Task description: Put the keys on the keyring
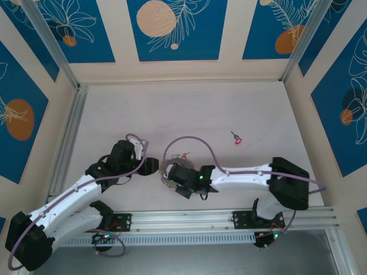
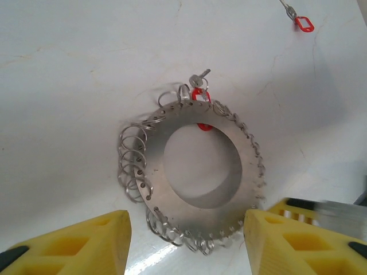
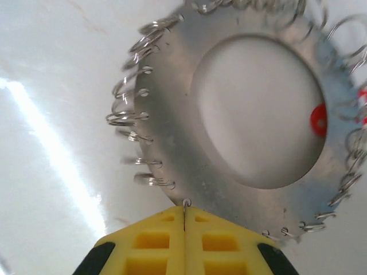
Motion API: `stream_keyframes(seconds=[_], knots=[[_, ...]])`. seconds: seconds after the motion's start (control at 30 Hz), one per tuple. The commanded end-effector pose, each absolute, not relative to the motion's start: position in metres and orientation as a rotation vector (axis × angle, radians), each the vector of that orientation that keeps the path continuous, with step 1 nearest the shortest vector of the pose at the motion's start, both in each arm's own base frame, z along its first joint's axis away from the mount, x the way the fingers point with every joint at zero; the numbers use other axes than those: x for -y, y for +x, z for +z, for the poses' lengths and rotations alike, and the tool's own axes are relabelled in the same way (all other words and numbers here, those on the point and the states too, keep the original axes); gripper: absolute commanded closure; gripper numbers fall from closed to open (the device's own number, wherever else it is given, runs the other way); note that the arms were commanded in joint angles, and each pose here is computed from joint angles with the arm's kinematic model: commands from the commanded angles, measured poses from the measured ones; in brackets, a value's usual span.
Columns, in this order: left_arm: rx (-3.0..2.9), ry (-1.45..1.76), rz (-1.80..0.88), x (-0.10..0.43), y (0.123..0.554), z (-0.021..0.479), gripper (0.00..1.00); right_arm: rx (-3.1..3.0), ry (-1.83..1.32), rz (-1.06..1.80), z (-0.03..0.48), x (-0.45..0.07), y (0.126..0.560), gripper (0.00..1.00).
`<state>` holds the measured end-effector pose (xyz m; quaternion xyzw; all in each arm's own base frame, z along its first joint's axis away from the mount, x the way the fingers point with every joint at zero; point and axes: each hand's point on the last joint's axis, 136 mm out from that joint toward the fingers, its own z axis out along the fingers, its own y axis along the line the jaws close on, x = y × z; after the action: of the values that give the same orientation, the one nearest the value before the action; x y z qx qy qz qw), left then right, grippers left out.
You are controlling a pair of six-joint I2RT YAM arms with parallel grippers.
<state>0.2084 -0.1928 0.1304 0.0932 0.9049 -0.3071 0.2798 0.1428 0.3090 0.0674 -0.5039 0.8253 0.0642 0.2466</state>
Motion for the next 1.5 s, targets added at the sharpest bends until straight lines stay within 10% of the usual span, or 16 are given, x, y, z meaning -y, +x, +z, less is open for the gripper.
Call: stream_keyframes(seconds=[0.0,0.9,1.47], knots=[[-2.435,0.239,-0.802,0.186,0.206,0.133,0.46,-2.113,-1.372,0.387,0.111,-0.329,0.133,0.96],[-1.674,0.666,-1.446,0.226,0.117,0.306,0.64,-1.491,-1.168,1.113,0.298,-0.31,0.112,1.0],[-1.569,0.896,-1.471,0.268,0.105,0.325,0.65,-1.329,-1.133,1.272,0.332,-0.308,0.103,1.0]])
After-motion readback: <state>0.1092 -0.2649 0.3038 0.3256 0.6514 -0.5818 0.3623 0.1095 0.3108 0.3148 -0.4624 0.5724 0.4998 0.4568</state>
